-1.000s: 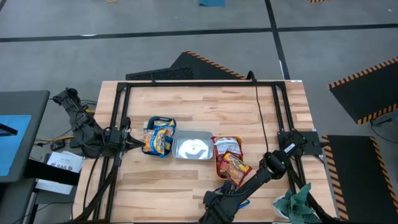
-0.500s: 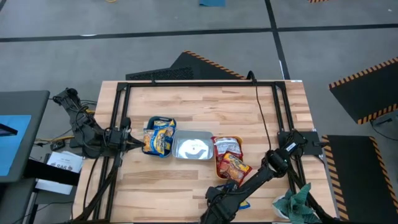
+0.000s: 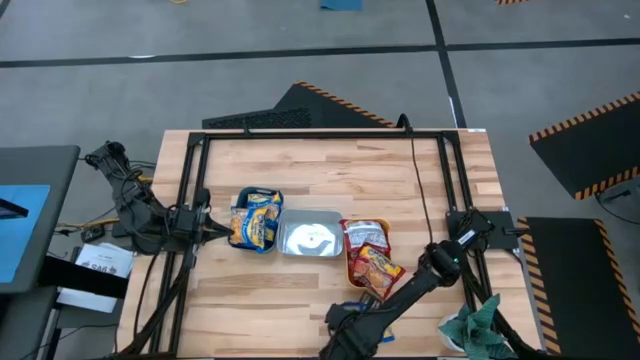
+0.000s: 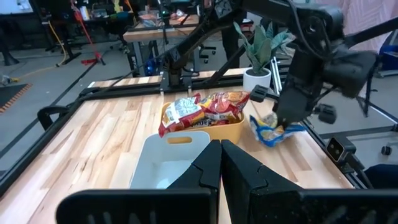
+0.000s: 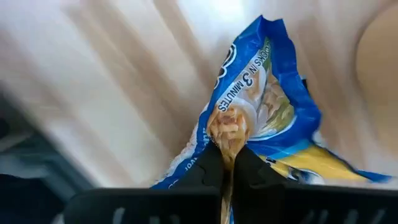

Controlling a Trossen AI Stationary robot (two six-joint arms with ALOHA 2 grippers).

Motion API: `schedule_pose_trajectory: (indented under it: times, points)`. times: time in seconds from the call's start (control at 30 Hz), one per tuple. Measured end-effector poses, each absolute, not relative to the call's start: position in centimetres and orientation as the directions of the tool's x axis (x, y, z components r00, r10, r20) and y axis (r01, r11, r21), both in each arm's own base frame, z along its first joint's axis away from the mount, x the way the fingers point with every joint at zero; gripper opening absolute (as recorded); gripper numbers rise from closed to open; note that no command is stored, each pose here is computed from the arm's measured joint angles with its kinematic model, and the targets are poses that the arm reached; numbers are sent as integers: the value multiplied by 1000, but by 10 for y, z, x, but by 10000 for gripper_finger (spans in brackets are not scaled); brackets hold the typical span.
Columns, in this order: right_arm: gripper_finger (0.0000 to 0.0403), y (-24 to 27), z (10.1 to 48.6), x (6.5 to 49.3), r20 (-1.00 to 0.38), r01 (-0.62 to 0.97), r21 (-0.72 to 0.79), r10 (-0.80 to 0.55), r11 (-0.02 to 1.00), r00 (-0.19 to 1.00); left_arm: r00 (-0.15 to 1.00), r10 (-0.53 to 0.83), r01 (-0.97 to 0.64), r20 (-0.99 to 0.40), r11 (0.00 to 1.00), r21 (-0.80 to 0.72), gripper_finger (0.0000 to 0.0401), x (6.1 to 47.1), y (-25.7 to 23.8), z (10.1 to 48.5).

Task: Sort Maruchan noodles
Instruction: Put the blue noodle pack into the green bin

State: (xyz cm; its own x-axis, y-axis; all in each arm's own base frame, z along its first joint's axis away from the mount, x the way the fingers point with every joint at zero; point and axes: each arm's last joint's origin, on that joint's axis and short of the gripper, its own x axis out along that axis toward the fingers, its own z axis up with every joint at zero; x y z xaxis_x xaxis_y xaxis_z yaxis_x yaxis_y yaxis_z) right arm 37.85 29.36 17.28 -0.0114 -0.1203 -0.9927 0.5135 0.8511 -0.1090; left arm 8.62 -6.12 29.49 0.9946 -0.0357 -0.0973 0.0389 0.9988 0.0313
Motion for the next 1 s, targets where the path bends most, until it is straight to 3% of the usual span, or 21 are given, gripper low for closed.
schedule_pose_trajectory:
  times: [0.3, 0.6, 0.77, 1.0]
  points:
    - [14, 283, 222, 402, -921, 457, 54, -133, 888, 366, 996, -39, 41, -81, 999, 33, 0, 86, -61, 297]
    - [14, 226, 262, 468, -662, 303, 31, -207, 953, 721, 997, -39, 41, -64, 999, 17, 0, 86, -62, 299]
    - [14, 175, 278, 505, -517, 267, -39, -248, 963, 819, 997, -40, 41, -62, 999, 14, 0, 86, -62, 299]
    - [13, 103, 287, 530, -427, 384, -68, -375, 921, 823, 997, -40, 43, -62, 998, 40, 0, 86, -62, 299]
